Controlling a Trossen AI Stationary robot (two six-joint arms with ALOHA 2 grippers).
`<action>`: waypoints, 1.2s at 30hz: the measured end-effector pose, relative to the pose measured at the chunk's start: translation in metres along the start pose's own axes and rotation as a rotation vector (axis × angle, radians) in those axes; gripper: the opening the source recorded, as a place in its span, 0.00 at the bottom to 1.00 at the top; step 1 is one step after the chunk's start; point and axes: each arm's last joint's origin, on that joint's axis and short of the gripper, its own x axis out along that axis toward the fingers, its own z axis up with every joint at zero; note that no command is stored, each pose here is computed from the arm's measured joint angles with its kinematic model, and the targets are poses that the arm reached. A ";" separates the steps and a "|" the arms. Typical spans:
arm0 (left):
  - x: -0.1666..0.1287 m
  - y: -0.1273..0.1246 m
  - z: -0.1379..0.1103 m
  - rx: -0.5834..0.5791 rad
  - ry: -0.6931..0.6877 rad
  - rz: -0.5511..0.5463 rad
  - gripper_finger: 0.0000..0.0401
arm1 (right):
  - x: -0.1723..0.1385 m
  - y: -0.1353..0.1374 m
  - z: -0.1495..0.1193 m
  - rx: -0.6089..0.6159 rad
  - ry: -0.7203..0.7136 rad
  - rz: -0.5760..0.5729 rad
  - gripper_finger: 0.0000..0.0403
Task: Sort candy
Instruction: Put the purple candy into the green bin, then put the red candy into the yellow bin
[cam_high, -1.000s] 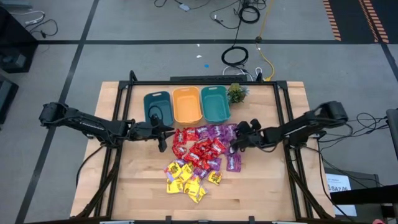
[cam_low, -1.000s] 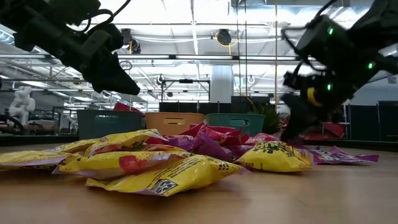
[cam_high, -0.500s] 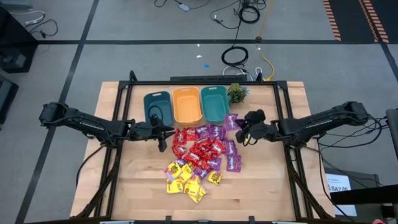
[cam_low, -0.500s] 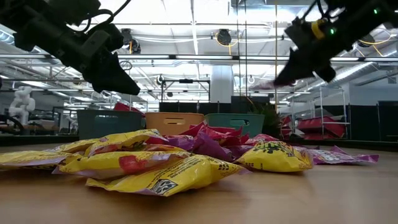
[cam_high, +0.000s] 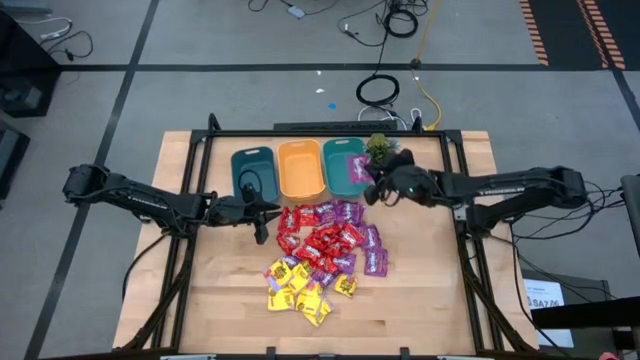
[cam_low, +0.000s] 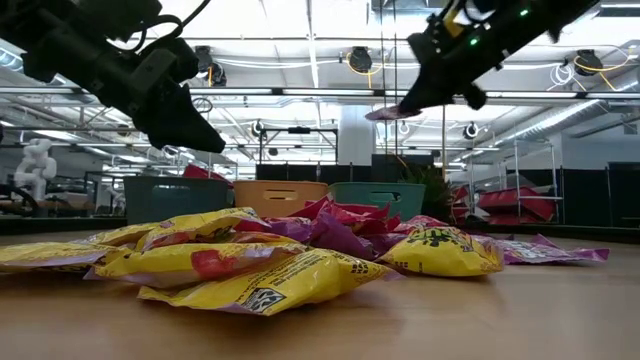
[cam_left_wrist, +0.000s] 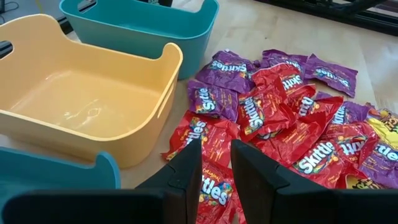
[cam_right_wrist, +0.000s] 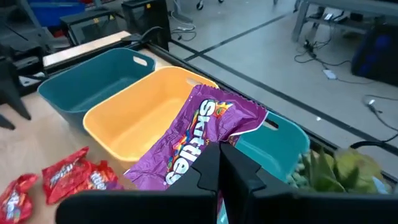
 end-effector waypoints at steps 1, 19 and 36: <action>0.000 0.000 0.000 0.000 0.000 0.000 0.24 | 0.006 -0.002 0.001 0.003 0.000 0.004 0.00; 0.000 0.000 0.000 0.001 0.000 0.000 0.24 | 0.066 -0.027 0.007 0.032 0.061 -0.123 0.13; 0.000 0.000 0.000 0.000 0.000 0.000 0.24 | 0.065 -0.024 0.010 0.024 0.054 -0.048 0.28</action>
